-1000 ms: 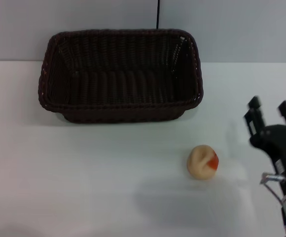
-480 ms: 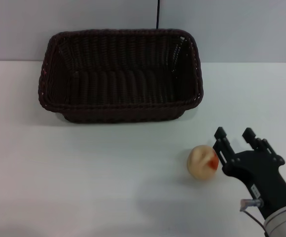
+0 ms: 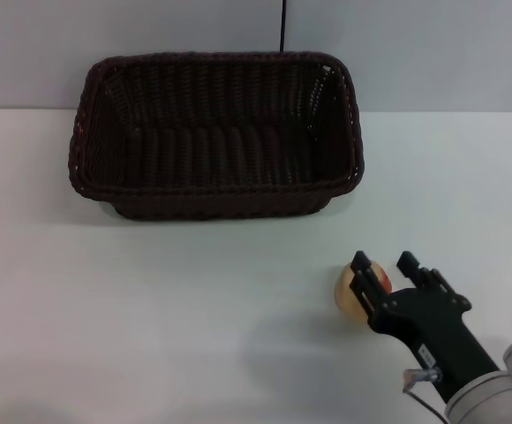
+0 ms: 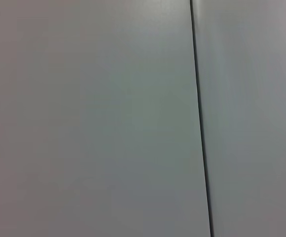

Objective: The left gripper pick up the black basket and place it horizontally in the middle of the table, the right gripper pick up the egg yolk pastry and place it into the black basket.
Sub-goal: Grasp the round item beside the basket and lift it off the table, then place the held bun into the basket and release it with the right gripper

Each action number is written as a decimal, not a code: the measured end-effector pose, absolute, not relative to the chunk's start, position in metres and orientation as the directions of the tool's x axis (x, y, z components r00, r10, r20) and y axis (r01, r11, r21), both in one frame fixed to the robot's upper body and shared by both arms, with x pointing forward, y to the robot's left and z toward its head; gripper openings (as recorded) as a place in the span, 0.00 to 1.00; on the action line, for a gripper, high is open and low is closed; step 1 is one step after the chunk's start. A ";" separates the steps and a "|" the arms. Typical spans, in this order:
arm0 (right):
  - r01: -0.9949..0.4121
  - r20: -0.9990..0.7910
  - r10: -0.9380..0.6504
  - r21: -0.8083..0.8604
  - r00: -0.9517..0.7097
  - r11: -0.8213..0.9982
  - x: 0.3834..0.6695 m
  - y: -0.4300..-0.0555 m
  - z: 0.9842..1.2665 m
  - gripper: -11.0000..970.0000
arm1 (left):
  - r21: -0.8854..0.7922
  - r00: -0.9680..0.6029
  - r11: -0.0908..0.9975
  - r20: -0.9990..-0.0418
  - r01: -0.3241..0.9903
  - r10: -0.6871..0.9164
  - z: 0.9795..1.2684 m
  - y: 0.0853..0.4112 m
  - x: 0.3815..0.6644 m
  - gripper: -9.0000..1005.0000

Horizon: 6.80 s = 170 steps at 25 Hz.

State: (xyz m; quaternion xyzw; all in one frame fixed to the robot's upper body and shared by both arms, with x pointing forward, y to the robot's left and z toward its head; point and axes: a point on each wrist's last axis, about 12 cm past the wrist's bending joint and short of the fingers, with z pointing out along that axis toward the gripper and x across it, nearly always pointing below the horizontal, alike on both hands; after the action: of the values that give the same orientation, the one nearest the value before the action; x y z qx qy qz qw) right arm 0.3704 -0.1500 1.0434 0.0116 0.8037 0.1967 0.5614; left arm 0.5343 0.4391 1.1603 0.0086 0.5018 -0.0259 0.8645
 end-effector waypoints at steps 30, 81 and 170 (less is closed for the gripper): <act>-0.032 -0.846 0.274 0.324 -0.457 0.946 0.362 -0.146 1.039 0.40 | 0.017 0.524 0.997 -0.851 0.078 -0.027 1.174 0.446 0.539 0.76; -0.015 -0.979 -0.105 -0.104 -0.174 0.994 0.391 -0.142 1.094 0.05 | -0.005 0.536 0.997 -0.843 0.073 -0.044 1.176 0.447 0.540 0.76; 0.061 -0.868 -0.496 -0.494 0.017 0.867 0.453 -0.195 1.079 0.03 | -0.037 0.531 0.995 -0.844 0.088 -0.078 1.170 0.430 0.549 0.76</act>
State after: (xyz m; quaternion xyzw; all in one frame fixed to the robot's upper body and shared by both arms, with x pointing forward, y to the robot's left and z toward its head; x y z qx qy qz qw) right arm 0.4528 -0.1949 1.0786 -0.1617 0.6719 -0.2006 0.6944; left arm 0.5488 0.4302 1.1703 0.0051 0.4817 -0.0474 0.8750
